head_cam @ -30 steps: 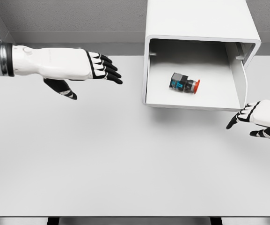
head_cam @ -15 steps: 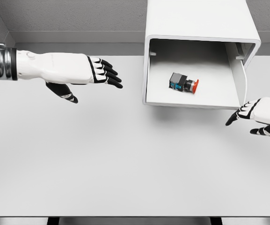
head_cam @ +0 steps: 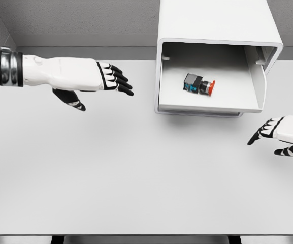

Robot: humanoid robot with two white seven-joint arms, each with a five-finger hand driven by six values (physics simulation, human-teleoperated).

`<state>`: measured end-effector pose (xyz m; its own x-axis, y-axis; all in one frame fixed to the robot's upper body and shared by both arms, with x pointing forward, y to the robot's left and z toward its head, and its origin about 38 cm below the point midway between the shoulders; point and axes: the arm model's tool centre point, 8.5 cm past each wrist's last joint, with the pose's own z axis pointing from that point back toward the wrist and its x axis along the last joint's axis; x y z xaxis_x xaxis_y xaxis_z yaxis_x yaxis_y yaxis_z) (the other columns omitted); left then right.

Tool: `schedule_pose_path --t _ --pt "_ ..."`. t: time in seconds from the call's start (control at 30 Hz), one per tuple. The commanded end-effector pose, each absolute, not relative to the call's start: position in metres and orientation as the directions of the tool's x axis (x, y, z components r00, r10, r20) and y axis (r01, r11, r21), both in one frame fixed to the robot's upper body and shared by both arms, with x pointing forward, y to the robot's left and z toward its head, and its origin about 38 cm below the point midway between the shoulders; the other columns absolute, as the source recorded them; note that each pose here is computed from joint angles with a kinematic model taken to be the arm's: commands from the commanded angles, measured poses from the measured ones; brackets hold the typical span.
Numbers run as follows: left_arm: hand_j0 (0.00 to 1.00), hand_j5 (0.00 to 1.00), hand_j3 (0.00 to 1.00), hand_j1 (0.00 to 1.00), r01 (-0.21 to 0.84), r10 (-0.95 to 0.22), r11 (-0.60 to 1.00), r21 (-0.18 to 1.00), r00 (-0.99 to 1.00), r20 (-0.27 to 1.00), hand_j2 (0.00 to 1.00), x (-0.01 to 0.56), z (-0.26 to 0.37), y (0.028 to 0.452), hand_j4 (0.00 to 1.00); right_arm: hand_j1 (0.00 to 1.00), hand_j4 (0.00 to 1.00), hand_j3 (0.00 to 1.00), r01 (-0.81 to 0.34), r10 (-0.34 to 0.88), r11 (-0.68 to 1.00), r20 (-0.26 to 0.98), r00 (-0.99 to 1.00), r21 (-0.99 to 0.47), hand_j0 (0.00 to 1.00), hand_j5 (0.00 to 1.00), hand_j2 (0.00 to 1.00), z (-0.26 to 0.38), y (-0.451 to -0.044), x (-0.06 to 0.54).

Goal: Slide open multi-storey tabletop storage cabinets and put open load switch and slide close multi-storey tabletop storage cabinets

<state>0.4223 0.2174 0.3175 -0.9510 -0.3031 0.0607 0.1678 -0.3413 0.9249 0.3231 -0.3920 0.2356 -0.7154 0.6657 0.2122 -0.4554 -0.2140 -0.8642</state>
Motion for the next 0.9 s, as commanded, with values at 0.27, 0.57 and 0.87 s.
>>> schedule_pose_path --t 0.27,0.57,0.87 --pt "1.00 1.00 1.00 1.00 0.175 -0.306 -0.341 0.924 -0.950 0.067 1.00 0.423 0.316 0.217 1.00 0.72 0.72 0.72 -0.400 0.611 -0.238 0.184 -0.770 -0.885 0.72 0.72 0.72 0.250 -0.367 0.337" --pt "1.00 1.00 1.00 1.00 0.183 -0.308 -0.343 0.922 -0.948 0.073 1.00 0.423 0.313 0.218 1.00 0.72 0.72 0.72 -0.356 0.571 -0.227 0.172 -0.802 -0.907 0.72 0.72 0.72 0.259 -0.349 0.348" --pt "1.00 1.00 1.00 1.00 0.181 -0.308 -0.343 0.922 -0.949 0.072 1.00 0.423 0.314 0.218 1.00 0.73 0.73 0.73 -0.344 0.557 -0.204 0.181 -0.811 -0.916 0.73 0.73 0.73 0.254 -0.332 0.375"
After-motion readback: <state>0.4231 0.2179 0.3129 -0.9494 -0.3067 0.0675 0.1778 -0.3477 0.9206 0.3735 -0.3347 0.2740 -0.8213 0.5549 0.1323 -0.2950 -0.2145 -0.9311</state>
